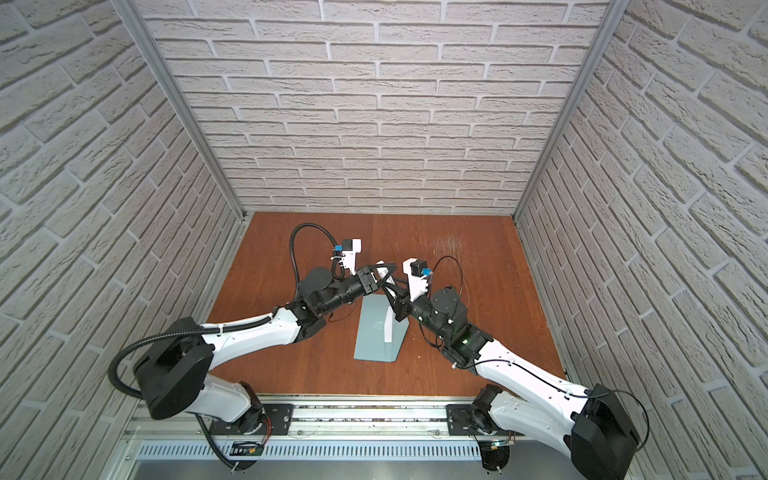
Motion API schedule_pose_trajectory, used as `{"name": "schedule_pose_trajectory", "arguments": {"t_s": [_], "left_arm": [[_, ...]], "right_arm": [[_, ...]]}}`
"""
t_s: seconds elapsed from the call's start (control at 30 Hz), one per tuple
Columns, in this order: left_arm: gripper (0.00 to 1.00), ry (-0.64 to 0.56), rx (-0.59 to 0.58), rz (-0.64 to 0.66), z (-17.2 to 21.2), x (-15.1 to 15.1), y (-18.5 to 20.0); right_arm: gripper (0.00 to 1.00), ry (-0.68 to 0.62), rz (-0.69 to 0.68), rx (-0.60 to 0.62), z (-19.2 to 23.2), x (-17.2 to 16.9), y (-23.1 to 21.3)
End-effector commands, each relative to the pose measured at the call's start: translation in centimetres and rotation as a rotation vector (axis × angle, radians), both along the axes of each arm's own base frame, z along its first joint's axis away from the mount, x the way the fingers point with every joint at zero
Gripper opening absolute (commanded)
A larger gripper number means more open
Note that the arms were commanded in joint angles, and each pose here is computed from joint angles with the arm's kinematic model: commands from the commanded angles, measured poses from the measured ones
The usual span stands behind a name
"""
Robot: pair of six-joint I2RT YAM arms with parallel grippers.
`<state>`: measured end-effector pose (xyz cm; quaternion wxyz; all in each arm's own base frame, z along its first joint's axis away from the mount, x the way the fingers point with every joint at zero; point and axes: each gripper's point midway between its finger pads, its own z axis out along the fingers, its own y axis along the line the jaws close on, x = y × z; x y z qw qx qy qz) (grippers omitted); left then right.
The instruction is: Place the letter into the envelope and seal it
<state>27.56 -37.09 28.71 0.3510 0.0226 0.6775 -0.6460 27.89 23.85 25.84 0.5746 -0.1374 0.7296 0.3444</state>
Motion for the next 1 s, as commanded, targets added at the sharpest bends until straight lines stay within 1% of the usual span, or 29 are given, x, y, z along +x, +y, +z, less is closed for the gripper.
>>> {"name": "schedule_pose_trajectory", "arguments": {"t_s": [0.0,0.03,0.07,0.17,0.27,0.43,0.53,0.57,0.6,0.63,0.67,0.7,0.73,0.77,0.8,0.87,0.97], "left_arm": [[0.13,-0.063,0.008,-0.014,1.4,-0.6,0.0],[0.11,-0.065,0.023,-0.004,1.3,-0.6,0.2],[0.09,-0.063,0.036,0.008,1.2,-0.5,0.5],[0.06,-0.066,0.101,0.057,0.9,0.0,1.8],[0.04,-0.079,0.193,0.118,0.7,0.4,3.7],[0.03,-0.098,0.348,0.240,0.1,1.1,8.4],[0.03,-0.092,0.435,0.293,-0.7,1.2,10.9],[0.03,-0.085,0.470,0.301,-1.3,1.1,11.6],[0.03,-0.072,0.504,0.299,-2.1,1.0,12.1],[0.02,-0.061,0.530,0.290,-2.8,0.9,12.4],[0.02,-0.045,0.556,0.276,-3.7,0.8,12.6],[0.01,-0.025,0.576,0.253,-4.7,0.6,12.5],[0.01,-0.012,0.583,0.228,-5.5,0.5,12.4],[0.02,0.005,0.591,0.189,-6.5,0.2,12.0],[0.02,0.024,0.608,0.153,-7.5,0.0,11.7],[0.00,0.074,0.650,0.101,-9.5,-0.3,11.2],[0.00,0.149,0.694,0.013,-12.3,-0.8,10.4]], "right_arm": [[0.35,-0.045,-0.010,0.028,1.5,-0.2,-0.2],[0.42,-0.045,-0.016,0.025,1.5,-0.2,-0.4],[0.46,-0.048,-0.018,0.022,1.5,-0.3,-0.5],[0.54,-0.041,-0.042,0.003,1.4,-0.5,-1.3],[0.57,-0.042,-0.072,-0.015,1.6,-0.9,-2.3],[0.61,-0.045,-0.137,-0.077,2.3,-1.5,-4.4],[0.63,-0.002,-0.205,-0.134,1.8,-1.5,-6.0],[0.62,0.030,-0.231,-0.165,1.2,-1.4,-6.6],[0.63,0.089,-0.271,-0.202,0.1,-1.3,-7.4],[0.62,0.155,-0.323,-0.236,-1.0,-1.2,-8.3],[0.58,0.238,-0.382,-0.271,-2.3,-1.2,-9.4],[0.54,0.324,-0.404,-0.329,-3.8,-1.6,-10.0],[0.47,0.376,-0.403,-0.369,-4.8,-1.8,-10.2],[0.37,0.439,-0.407,-0.417,-6.2,-2.0,-10.3],[0.31,0.496,-0.415,-0.448,-7.4,-2.1,-10.4],[0.25,0.586,-0.397,-0.493,-9.9,-2.3,-10.0],[0.14,0.694,-0.398,-0.509,-12.8,-2.2,-9.8]]}}
